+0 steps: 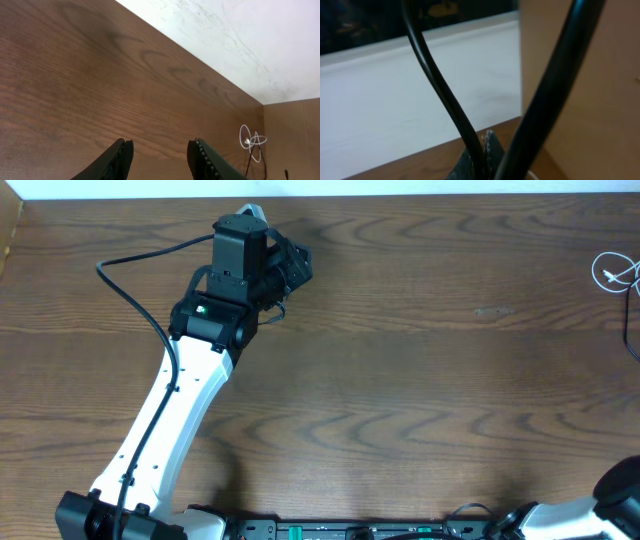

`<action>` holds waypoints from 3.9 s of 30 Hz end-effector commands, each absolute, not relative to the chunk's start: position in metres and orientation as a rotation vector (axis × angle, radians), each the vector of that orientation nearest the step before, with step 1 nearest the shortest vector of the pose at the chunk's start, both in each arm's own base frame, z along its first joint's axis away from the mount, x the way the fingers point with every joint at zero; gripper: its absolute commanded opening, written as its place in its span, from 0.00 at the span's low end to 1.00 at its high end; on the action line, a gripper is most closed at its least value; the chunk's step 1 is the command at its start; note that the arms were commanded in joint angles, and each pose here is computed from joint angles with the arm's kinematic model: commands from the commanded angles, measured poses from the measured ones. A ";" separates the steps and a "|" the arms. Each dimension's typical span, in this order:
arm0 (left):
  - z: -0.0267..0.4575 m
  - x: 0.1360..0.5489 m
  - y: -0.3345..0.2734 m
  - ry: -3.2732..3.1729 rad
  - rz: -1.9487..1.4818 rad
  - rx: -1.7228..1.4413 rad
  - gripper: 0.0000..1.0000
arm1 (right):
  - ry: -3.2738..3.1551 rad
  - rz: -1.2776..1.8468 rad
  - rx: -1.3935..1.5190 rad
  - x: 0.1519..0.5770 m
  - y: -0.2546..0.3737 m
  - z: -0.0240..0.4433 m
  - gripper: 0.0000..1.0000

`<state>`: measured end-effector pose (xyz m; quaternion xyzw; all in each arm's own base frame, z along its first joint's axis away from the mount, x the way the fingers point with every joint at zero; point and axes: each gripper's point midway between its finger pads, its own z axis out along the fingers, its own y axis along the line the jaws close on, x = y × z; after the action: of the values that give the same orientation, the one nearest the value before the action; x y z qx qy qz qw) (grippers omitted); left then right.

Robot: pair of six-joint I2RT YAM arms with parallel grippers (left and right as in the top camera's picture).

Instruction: Untangle cables

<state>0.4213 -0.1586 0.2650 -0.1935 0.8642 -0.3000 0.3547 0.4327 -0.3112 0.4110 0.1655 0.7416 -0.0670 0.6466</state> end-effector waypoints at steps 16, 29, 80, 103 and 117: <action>0.256 0.419 -0.158 2.265 -0.752 -0.486 0.41 | 1.956 -0.070 0.875 0.449 -0.373 0.230 0.99; 0.256 0.419 -0.158 2.265 -0.752 -0.486 0.41 | 2.211 -0.364 1.233 0.371 -0.376 0.168 0.99; 0.254 0.418 -0.157 2.273 -0.747 -0.489 0.49 | 2.186 0.137 1.110 0.421 -0.312 0.186 0.99; 0.241 0.409 -0.151 2.332 -0.697 -0.519 0.97 | 2.255 0.463 0.114 0.344 -0.026 0.372 0.99; 0.241 0.409 -0.151 2.332 -0.697 -0.519 0.98 | 2.227 0.397 0.149 0.266 -0.006 0.400 0.99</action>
<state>0.4084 -0.1537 0.2471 -0.1979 0.8840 -0.2757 0.3214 0.2729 -0.0029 0.3975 0.0510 0.8878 0.1800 0.4204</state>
